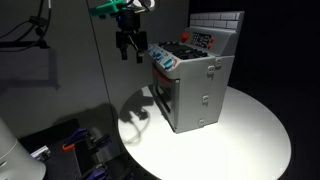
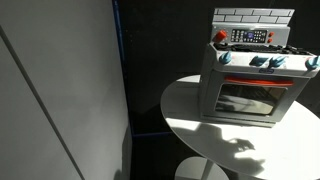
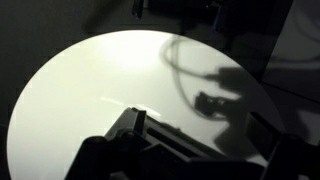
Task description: Press the top orange button on the microwave oven controlling panel of the stove
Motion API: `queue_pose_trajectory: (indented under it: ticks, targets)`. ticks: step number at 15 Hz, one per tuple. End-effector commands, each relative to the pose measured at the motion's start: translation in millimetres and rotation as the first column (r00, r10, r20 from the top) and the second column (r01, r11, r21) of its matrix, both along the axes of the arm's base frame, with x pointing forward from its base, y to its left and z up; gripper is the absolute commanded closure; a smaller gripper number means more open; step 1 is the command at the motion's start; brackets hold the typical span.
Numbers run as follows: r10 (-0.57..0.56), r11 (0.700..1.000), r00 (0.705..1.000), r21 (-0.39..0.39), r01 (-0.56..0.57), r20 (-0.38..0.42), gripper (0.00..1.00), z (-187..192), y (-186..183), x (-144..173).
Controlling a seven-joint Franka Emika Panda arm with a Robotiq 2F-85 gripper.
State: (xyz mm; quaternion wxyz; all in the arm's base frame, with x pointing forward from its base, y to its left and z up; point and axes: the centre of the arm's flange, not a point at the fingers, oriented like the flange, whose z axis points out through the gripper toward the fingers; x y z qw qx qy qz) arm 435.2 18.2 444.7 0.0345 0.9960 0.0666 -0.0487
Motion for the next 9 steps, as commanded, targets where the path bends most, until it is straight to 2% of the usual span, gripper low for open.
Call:
queue_pose_trajectory:
  ticks: [1,6,9]
  targets:
    - [-0.064,0.998,0.995,-0.025,0.066,0.075,0.0,25.2,-8.1,33.9]
    - [-0.156,0.986,0.972,-0.039,0.165,0.176,0.0,51.8,-21.1,73.7]
    - [-0.225,0.969,0.947,-0.052,0.242,0.23,0.0,61.0,-32.8,98.1]
